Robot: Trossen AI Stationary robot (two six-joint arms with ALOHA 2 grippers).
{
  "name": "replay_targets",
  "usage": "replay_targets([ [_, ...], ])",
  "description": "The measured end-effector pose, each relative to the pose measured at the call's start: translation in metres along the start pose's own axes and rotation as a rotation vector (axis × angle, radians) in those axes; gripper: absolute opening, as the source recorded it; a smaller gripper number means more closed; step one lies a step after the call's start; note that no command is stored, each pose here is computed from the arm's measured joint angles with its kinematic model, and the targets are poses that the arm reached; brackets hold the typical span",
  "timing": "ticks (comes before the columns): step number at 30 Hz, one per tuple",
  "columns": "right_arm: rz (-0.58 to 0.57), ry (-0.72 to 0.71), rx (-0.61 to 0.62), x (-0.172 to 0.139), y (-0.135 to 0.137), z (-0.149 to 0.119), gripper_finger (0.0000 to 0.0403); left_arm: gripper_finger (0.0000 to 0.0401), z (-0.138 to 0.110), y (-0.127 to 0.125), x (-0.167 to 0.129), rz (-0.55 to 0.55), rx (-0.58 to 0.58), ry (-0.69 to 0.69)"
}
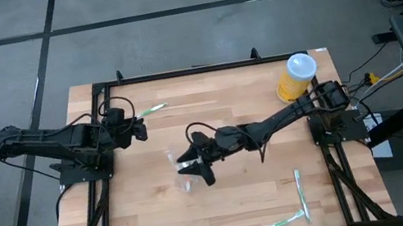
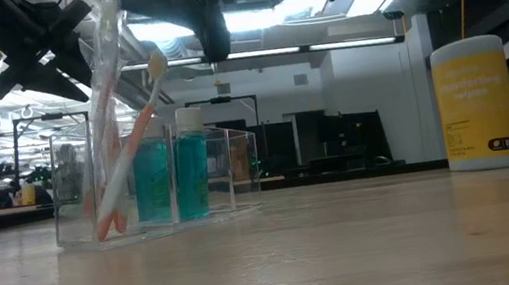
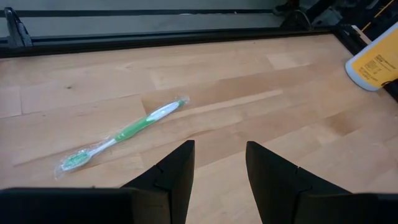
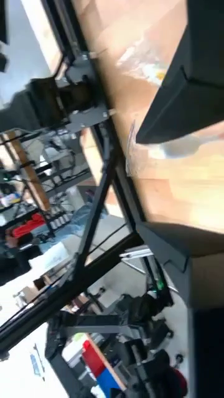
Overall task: Pick & Place toothbrushing station
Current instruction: Put the orange toothbrush into the transparent organizer, then put the top left green toothbrush into the transparent organizer
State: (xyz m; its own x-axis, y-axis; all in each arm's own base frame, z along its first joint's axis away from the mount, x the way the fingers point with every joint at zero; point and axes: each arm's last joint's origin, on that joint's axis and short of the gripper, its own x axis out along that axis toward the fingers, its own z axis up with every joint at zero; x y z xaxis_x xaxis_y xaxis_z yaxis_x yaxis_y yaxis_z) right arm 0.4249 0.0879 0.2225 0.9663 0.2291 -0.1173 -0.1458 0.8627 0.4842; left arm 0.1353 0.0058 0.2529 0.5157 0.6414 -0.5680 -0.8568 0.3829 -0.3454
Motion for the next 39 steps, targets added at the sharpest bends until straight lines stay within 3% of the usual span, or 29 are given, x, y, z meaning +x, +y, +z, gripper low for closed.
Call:
replay_targets([
  [6,0.0,-0.082,0.016,0.0,0.006,0.005,0.0248,0.0141,0.0,-0.001,0.0,-0.011,0.042,0.012],
  [11,-0.006,-0.022,0.035,0.0,0.005,0.0,0.0245,0.0141,0.0,-0.001,0.0,-0.01,0.047,0.011],
  [19,0.04,-0.264,-0.006,-0.015,0.024,0.037,0.023,0.0141,0.001,0.004,0.008,0.047,0.071,0.085],
  [27,0.05,-0.354,-0.068,-0.043,0.045,0.075,0.022,0.0141,0.014,0.014,0.043,0.197,-0.343,0.208],
  [30,0.051,-0.361,-0.082,-0.051,0.049,0.083,0.0218,0.0141,0.023,0.014,0.056,0.216,-0.466,0.159],
  [35,0.071,-0.387,-0.085,-0.062,0.057,0.095,0.0217,0.0141,0.033,0.025,0.073,0.333,-0.909,0.021],
  [39,0.107,-0.395,-0.092,-0.072,0.064,0.103,0.0216,0.0141,0.032,0.028,0.083,0.407,-1.144,-0.075],
])
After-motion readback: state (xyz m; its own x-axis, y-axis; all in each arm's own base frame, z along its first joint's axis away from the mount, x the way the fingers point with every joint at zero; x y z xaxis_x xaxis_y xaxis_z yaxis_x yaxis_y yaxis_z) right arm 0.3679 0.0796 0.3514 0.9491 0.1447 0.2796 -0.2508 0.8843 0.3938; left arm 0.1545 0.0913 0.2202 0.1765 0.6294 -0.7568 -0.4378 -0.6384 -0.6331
